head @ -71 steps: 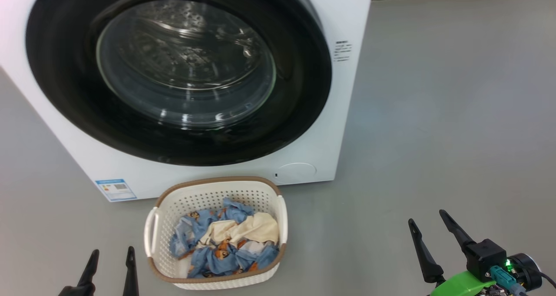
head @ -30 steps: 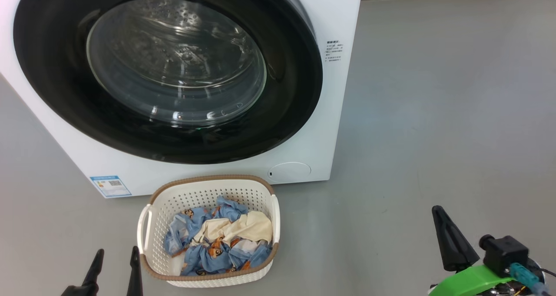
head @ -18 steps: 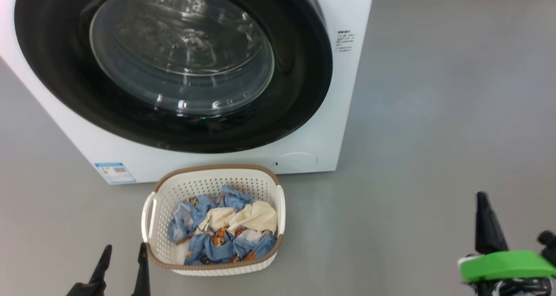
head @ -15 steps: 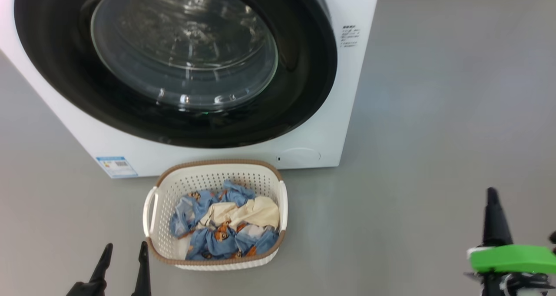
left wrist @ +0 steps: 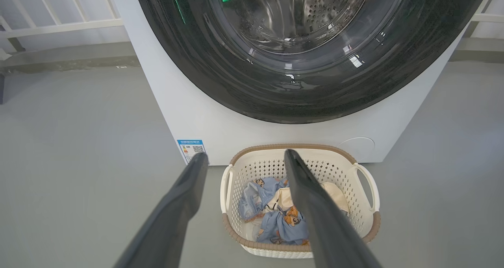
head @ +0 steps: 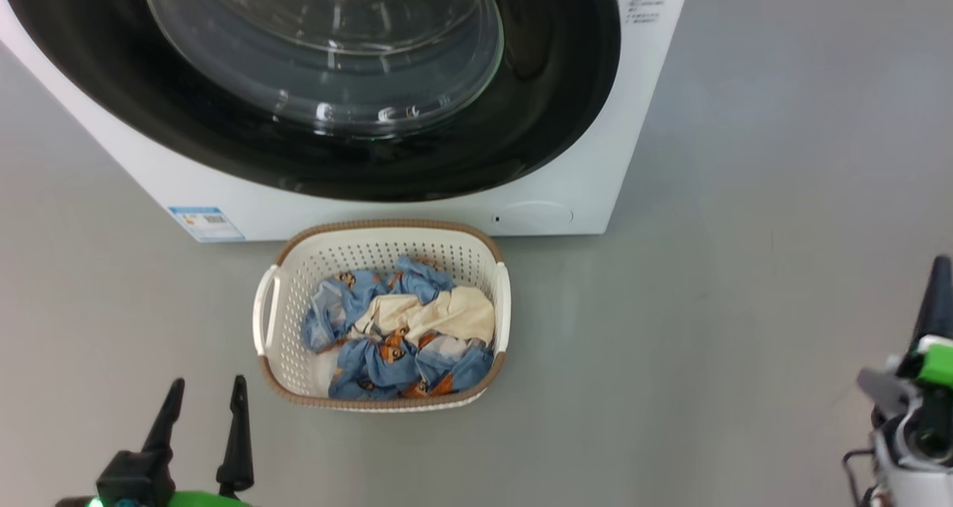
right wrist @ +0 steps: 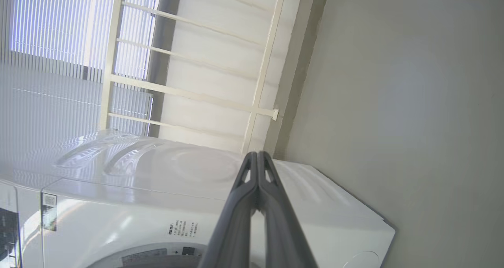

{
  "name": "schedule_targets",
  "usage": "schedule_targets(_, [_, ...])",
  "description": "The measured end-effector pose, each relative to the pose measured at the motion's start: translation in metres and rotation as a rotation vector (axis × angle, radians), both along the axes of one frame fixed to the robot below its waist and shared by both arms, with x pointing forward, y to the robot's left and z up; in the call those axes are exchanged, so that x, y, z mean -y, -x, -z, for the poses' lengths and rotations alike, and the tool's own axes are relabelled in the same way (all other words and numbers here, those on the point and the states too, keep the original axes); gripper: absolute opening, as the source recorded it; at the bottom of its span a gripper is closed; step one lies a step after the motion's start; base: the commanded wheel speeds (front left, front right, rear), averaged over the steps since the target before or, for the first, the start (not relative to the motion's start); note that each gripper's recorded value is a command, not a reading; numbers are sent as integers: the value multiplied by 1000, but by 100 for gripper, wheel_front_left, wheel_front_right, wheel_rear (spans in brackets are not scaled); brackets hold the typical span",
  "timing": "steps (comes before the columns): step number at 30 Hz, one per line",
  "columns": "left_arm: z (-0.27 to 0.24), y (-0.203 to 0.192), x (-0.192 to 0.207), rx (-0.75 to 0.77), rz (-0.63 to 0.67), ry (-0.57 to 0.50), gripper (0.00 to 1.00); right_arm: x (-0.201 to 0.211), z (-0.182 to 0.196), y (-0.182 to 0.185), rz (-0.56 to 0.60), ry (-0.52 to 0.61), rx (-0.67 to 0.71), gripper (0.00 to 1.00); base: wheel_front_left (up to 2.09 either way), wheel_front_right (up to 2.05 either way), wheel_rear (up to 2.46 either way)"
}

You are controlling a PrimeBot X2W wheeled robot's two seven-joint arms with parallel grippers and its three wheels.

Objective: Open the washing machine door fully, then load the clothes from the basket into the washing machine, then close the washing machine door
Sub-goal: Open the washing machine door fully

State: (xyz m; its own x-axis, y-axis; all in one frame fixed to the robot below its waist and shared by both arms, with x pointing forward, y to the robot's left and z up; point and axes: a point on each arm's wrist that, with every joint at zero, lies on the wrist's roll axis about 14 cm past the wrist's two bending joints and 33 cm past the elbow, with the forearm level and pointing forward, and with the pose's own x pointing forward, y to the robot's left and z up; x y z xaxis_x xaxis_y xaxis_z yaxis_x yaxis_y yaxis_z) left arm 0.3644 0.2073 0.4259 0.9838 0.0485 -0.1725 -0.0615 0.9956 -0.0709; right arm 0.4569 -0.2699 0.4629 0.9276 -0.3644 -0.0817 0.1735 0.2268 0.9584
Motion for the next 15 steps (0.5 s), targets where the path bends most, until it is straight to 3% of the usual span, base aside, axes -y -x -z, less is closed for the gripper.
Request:
schedule_targets(5, [5, -6, -3, -12, -3, -4, 100, 3, -9, -23, -61, -109, 55, 0, 0, 0, 0])
schedule_targets(15, [18, -15, -1, -45, 9, -3, 100, -8, -23, -65, -248, -185, 110, 0, 0, 0, 0])
